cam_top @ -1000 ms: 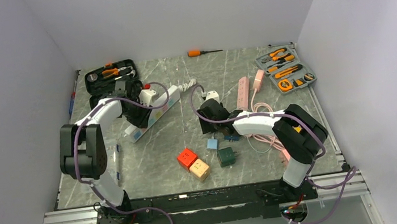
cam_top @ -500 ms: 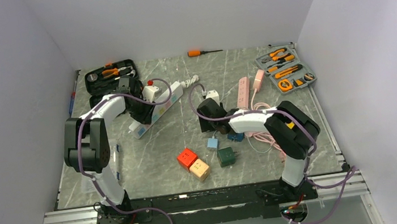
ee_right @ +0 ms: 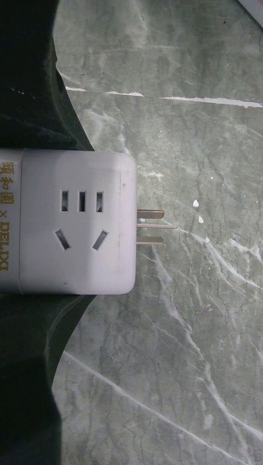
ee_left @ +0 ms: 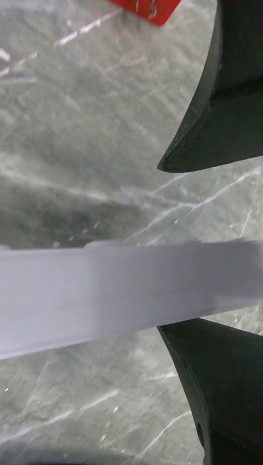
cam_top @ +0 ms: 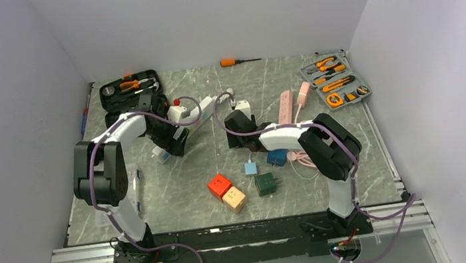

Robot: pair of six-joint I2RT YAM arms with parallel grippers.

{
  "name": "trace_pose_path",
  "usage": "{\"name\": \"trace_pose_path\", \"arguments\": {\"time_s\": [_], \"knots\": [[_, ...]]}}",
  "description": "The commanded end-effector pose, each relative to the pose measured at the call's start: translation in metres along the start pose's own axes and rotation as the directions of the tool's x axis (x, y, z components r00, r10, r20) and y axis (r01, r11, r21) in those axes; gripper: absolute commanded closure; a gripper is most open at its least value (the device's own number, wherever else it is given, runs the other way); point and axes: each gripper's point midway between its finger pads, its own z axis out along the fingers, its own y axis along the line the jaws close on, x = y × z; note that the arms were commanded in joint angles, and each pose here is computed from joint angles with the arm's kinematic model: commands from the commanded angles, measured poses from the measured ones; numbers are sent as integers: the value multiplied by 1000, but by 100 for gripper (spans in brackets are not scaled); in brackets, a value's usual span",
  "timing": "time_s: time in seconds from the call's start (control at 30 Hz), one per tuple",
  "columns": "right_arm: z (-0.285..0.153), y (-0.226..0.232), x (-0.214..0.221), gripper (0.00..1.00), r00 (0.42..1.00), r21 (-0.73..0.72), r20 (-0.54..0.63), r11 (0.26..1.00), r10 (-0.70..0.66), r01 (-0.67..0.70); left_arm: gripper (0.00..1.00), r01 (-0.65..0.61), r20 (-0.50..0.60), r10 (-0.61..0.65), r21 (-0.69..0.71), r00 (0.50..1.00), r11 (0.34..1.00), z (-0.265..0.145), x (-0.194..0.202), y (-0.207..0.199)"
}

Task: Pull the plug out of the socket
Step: Place the plug at the center of the board.

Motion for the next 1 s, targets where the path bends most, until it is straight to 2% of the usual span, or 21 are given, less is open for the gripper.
{"name": "trace_pose_path", "arguments": {"time_s": [0.0,0.1,0.23,0.33,0.53,0.73,0.87,0.97], "knots": [[8,-7,17,63,999,24,-40,1000,10,-9,1,-31,77,26,58,997,998,-38,-15,-22],[7,-6,19,51,999,16,-45,1000,3,-2,1,-34,111,24,84,994,996,-58,-19,-30],[3,-7,17,18,999,14,-49,1000,-9,9,1,-22,176,5,93,984,995,-88,-25,-34],[-5,-10,8,1,1000,24,-25,1000,-15,16,1,-21,226,-4,107,974,994,-111,-26,-35],[-35,-7,-28,0,998,3,66,1000,-20,20,1,2,287,-54,180,956,984,-144,-21,-37],[-90,10,-63,0,984,-50,167,996,-61,70,1,7,279,-59,183,959,983,-145,-7,-42],[-135,36,-59,0,965,-92,215,980,-151,174,1,-9,282,-41,175,959,985,-149,-1,-49],[-168,63,-27,0,946,-162,220,947,-239,277,1,-31,311,-20,160,950,987,-159,-4,-55]]}}
